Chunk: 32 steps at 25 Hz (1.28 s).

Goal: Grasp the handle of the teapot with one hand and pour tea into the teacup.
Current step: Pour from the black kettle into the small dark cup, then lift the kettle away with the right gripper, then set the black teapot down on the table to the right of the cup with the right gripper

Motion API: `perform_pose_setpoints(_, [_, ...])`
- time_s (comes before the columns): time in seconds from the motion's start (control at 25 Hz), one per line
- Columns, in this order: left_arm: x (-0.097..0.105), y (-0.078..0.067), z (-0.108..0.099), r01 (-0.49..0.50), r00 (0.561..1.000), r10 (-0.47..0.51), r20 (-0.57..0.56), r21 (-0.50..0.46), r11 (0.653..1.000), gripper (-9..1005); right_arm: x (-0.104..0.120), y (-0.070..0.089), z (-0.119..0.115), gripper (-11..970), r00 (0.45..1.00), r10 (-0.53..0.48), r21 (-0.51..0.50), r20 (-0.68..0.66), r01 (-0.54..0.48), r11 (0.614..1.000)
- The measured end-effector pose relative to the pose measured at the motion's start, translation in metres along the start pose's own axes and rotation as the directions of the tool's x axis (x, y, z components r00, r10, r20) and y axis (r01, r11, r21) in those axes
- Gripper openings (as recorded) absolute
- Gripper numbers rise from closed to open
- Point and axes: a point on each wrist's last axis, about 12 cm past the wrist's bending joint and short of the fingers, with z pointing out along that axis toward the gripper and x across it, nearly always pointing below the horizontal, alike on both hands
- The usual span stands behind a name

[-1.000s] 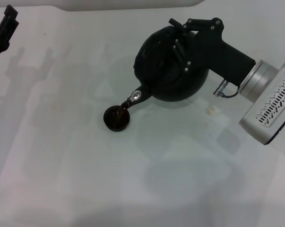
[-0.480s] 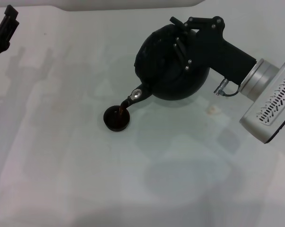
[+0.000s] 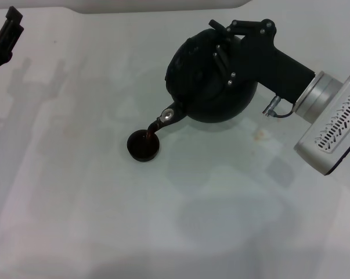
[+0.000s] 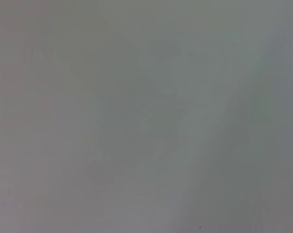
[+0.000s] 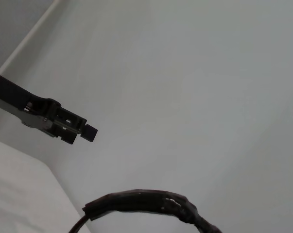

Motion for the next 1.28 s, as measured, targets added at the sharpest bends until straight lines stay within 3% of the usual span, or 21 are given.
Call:
perform_pose_setpoints(0.48, [0.001,-0.001,0.0,0.027,1.0,-0.027,-0.007,0.008,1.0,862,0.0,0.001,0.0,125,0.999,0.032,-0.003,-0.001,-0.032,0.999])
perform_pose_setpoints(0.72, [0.001,-0.001,-0.001,0.029,1.0,-0.029,-0.009,0.009,1.0,861,0.002,-0.001,-0.002,128,0.981,0.192,0.007,-0.009,-0.192,0.981])
perform_pose_setpoints(0.88, [0.001,-0.001,-0.001,0.033,0.999,-0.033,-0.01,0.008,0.999,861,0.003,-0.006,-0.001,131,0.936,0.352,0.029,-0.002,-0.352,0.936])
perform_pose_setpoints(1.0, [0.002,0.0,-0.002,0.034,0.999,-0.034,-0.011,0.004,0.999,861,0.0,-0.009,0.0,132,0.878,0.479,0.028,0.026,-0.479,0.877])
perform_pose_setpoints(1.28, [0.002,-0.002,-0.003,0.032,0.999,-0.032,-0.013,0.019,0.999,861,0.005,-0.017,-0.022,136,0.755,0.651,0.075,0.083,-0.656,0.751])
